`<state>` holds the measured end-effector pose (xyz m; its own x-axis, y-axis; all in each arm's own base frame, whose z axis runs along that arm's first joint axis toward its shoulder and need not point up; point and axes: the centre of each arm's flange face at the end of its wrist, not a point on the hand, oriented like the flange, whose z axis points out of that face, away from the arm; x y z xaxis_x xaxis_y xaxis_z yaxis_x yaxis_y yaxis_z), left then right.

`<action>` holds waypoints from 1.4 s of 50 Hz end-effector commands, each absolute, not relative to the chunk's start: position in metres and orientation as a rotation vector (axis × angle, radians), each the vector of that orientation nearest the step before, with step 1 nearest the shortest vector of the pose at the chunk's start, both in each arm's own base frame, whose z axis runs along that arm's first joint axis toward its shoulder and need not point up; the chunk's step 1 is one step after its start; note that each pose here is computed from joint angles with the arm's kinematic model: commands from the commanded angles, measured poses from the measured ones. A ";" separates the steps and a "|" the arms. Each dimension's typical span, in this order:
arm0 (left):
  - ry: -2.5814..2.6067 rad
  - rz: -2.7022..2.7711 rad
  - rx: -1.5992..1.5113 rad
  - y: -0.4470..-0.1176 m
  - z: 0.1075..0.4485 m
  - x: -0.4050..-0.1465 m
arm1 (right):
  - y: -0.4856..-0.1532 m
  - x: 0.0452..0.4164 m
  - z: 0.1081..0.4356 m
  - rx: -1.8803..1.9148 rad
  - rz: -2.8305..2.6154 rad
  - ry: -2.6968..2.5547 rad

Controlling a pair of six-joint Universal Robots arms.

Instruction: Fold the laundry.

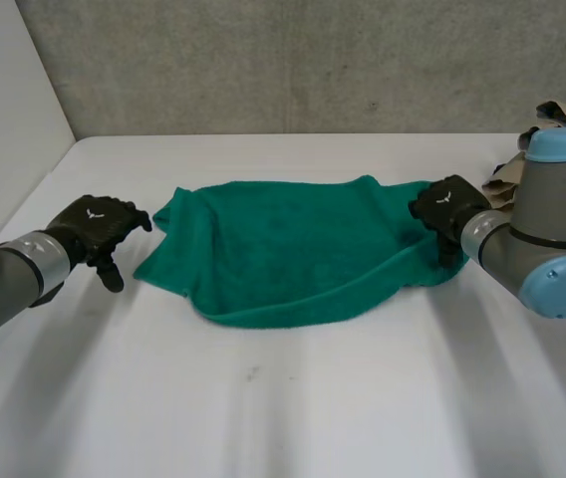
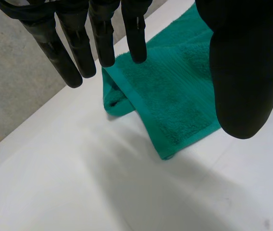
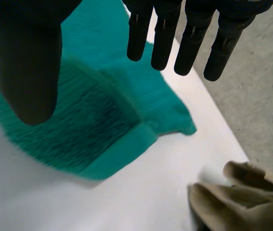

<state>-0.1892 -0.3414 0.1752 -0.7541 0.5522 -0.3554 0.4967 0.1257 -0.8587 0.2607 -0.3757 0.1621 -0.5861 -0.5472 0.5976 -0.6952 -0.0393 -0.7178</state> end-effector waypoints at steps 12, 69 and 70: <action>-2.297 1.727 -1.113 -0.340 0.171 -0.200 | -0.386 0.258 0.145 1.433 1.501 -2.172; -2.277 1.635 -1.445 -0.346 0.118 -0.284 | -0.378 0.199 0.192 0.816 1.721 -2.411; -2.279 1.638 -1.455 -0.346 0.117 -0.284 | -0.378 0.199 0.191 0.815 1.715 -2.415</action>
<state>-0.2812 -0.3456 0.1199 -0.5965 0.6563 -0.4620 0.6506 0.0583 -0.7572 0.1996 -0.3800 0.1951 -0.8576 -0.3723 0.3547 -0.4542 0.2249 -0.8620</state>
